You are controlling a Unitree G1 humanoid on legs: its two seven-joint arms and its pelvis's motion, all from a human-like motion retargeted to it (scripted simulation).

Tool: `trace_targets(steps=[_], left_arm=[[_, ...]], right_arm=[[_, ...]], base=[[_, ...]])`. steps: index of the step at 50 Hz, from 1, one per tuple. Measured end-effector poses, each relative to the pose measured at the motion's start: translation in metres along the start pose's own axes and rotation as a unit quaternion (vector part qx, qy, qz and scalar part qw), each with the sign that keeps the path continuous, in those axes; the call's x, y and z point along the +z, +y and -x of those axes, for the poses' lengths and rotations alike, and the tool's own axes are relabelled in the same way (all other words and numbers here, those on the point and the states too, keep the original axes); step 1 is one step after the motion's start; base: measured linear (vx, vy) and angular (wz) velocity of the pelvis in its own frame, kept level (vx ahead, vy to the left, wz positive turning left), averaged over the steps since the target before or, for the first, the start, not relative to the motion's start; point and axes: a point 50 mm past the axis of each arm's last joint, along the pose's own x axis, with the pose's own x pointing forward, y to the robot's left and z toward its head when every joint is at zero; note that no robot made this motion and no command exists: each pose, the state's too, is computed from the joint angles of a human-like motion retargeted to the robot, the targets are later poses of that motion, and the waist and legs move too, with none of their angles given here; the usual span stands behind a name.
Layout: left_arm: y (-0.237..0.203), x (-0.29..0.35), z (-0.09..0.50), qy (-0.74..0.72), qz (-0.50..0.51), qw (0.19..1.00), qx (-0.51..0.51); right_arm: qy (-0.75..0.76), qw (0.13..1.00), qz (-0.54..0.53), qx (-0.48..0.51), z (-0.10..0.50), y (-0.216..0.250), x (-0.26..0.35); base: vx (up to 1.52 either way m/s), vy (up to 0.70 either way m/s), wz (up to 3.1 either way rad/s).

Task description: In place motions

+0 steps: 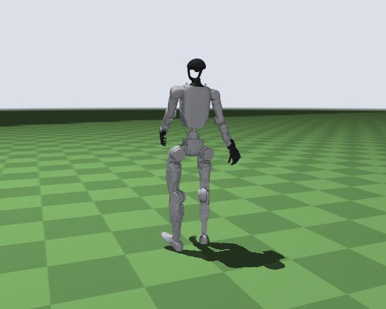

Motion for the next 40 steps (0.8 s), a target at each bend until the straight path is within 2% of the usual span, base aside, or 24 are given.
trace_targets(steps=[5, 8, 11, 15, 21, 25, 30, 33, 35, 40], left_arm=[[0.009, 0.026, 0.002, -0.076, -0.004, 0.997, 0.005], [0.002, -0.004, 0.005, -0.036, 0.003, 0.999, -0.003], [-0.01, -0.067, 0.016, 0.069, 0.023, 0.997, -0.004], [-0.025, -0.176, 0.067, 0.278, 0.081, 0.957, 0.011], [-0.045, -0.307, 0.221, 0.592, 0.164, 0.785, 0.084], [-0.061, -0.343, 0.315, 0.677, 0.179, 0.712, 0.045], [-0.087, -0.352, 0.388, 0.741, 0.231, 0.629, 0.035], [-0.089, -0.351, 0.394, 0.761, 0.248, 0.596, 0.058], [-0.086, -0.349, 0.377, 0.748, 0.259, 0.607, 0.072], [-0.065, -0.328, 0.271, 0.643, 0.266, 0.708, 0.12]], right_arm=[[-0.003, 0.996, -0.089, -0.003, -0.013, 0.005, -0.034], [0.02, 0.991, -0.132, 0.0, -0.017, 0.011, -0.048], [0.041, 0.99, -0.132, -0.009, -0.014, 0.012, -0.042], [-0.018, 0.999, -0.012, -0.047, 0.005, 0.002, 0.019], [-0.21, 0.941, 0.253, -0.087, 0.096, 0.005, 0.169], [-0.369, 0.851, 0.365, -0.077, 0.178, 0.043, 0.245], [-0.52, 0.739, 0.428, -0.009, 0.26, 0.093, 0.28], [-0.562, 0.687, 0.461, 0.001, 0.28, 0.108, 0.282], [-0.569, 0.672, 0.474, -0.016, 0.277, 0.109, 0.281], [-0.453, 0.76, 0.458, -0.089, 0.203, 0.071, 0.26]], base=[[0.0, 0.0, 0.0], [0.0, 0.0, 0.0], [0.0, 0.0, 0.0], [0.01, 0.01, 0.17], [0.01, 0.0, -0.14], [0.0, 0.01, -0.34], [0.0, 0.0, 0.0], [0.0, 0.0, 0.0], [0.0, 0.0, 0.0], [0.0, 0.0, 0.0]])
